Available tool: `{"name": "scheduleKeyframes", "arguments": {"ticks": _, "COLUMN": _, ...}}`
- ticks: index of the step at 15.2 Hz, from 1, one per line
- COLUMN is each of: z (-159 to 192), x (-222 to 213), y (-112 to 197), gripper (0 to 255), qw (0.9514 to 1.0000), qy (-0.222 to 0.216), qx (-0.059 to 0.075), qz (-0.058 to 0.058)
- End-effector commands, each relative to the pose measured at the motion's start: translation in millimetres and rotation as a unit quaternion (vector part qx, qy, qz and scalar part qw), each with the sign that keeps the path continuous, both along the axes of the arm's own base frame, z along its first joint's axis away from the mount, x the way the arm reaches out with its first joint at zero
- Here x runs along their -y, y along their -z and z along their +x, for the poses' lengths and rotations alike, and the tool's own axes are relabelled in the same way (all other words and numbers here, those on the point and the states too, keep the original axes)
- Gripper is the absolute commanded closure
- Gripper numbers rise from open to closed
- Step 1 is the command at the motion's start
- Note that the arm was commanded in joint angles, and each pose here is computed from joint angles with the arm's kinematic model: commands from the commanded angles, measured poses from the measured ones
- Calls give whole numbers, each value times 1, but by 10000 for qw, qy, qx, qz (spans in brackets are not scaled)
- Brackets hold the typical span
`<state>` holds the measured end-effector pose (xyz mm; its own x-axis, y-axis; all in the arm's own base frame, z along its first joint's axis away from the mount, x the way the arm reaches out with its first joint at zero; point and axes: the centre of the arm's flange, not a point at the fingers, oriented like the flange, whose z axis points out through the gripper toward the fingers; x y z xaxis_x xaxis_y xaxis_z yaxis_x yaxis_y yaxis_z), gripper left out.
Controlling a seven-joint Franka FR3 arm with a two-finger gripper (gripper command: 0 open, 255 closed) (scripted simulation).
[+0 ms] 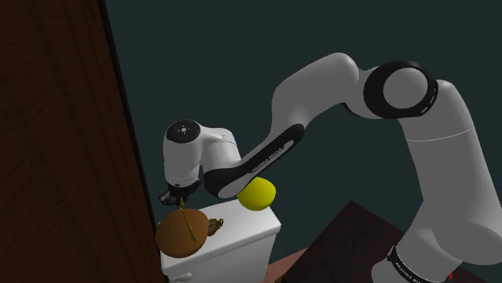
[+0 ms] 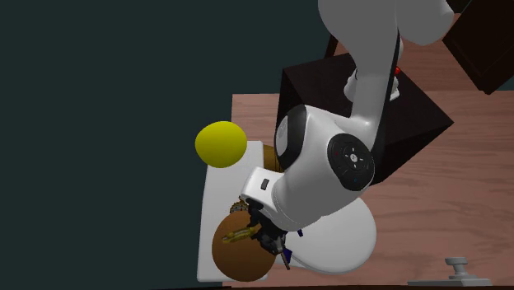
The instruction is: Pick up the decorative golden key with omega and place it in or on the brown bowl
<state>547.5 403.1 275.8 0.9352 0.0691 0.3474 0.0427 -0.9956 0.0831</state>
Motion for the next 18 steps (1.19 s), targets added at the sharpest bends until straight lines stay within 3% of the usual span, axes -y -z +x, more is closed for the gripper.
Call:
{"name": "scheduleKeyframes", "arguments": {"ticks": 1, "z": 0, "x": 0, "y": 0, "gripper": 0, "qw": 10000, "qy": 0, "qx": 1, "qz": 0}}
{"name": "scheduleKeyframes", "arguments": {"ticks": 6, "z": 0, "x": 0, "y": 0, "gripper": 0, "qw": 10000, "qy": 0, "qx": 1, "qz": 0}}
{"name": "scheduleKeyframes", "arguments": {"ticks": 10, "z": -18, "x": -3, "y": -47, "gripper": 0, "qw": 10000, "qy": 0, "qx": 1, "qz": 0}}
{"name": "scheduleKeyframes", "arguments": {"ticks": 18, "z": -18, "x": -3, "y": -47, "gripper": 0, "qw": 10000, "qy": 0, "qx": 1, "qz": 1}}
